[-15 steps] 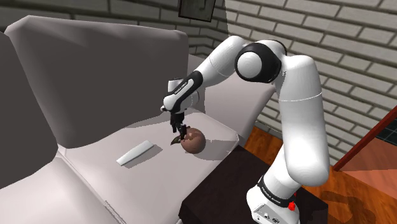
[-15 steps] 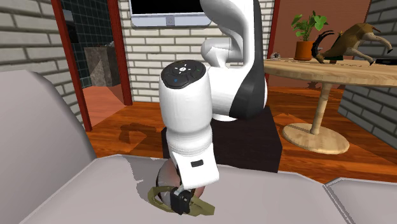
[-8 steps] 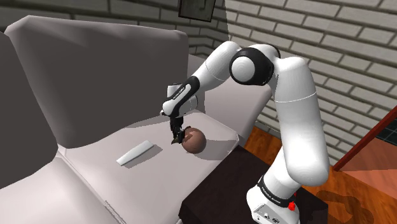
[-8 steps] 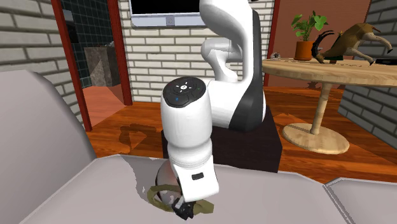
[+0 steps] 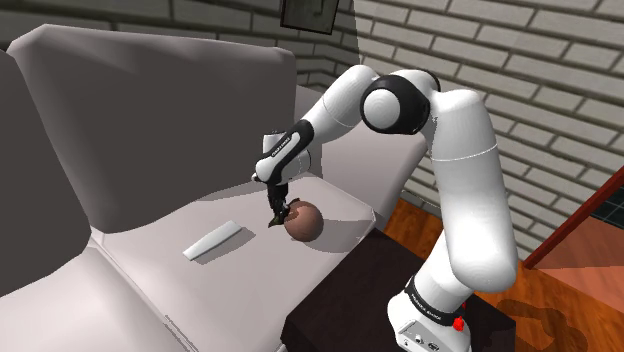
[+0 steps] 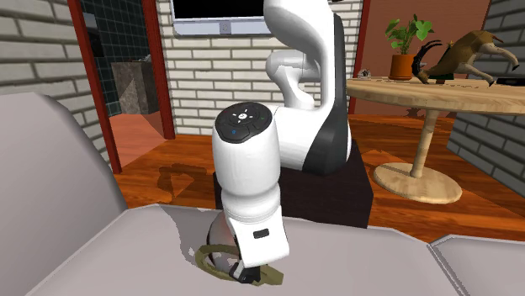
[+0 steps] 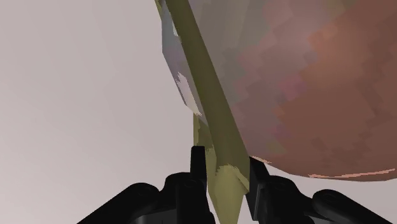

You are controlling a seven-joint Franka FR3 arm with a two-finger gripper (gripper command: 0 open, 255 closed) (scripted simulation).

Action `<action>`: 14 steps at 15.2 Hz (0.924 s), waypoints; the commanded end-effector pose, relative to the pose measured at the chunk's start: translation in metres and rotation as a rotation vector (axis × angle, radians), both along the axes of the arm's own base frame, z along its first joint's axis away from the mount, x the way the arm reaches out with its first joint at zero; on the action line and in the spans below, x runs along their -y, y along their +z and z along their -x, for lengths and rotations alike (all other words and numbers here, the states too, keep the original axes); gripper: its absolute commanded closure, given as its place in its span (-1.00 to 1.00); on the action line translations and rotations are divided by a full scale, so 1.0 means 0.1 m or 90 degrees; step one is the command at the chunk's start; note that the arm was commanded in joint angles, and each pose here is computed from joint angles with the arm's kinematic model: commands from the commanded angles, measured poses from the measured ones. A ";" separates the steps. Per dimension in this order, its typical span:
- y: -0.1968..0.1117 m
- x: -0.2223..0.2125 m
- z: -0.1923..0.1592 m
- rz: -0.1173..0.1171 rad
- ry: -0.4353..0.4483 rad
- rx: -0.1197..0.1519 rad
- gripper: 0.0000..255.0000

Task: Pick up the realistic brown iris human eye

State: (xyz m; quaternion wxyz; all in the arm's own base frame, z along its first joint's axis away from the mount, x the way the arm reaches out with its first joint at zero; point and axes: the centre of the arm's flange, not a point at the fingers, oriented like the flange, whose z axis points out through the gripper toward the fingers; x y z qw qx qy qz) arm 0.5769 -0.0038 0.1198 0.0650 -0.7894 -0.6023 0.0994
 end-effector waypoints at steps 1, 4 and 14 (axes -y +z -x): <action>0.00 0.00 0.00 0.000 0.000 -0.001 1.00; 0.16 0.00 0.00 0.000 0.000 -0.001 1.00; 0.68 0.00 0.00 0.000 0.000 -0.001 1.00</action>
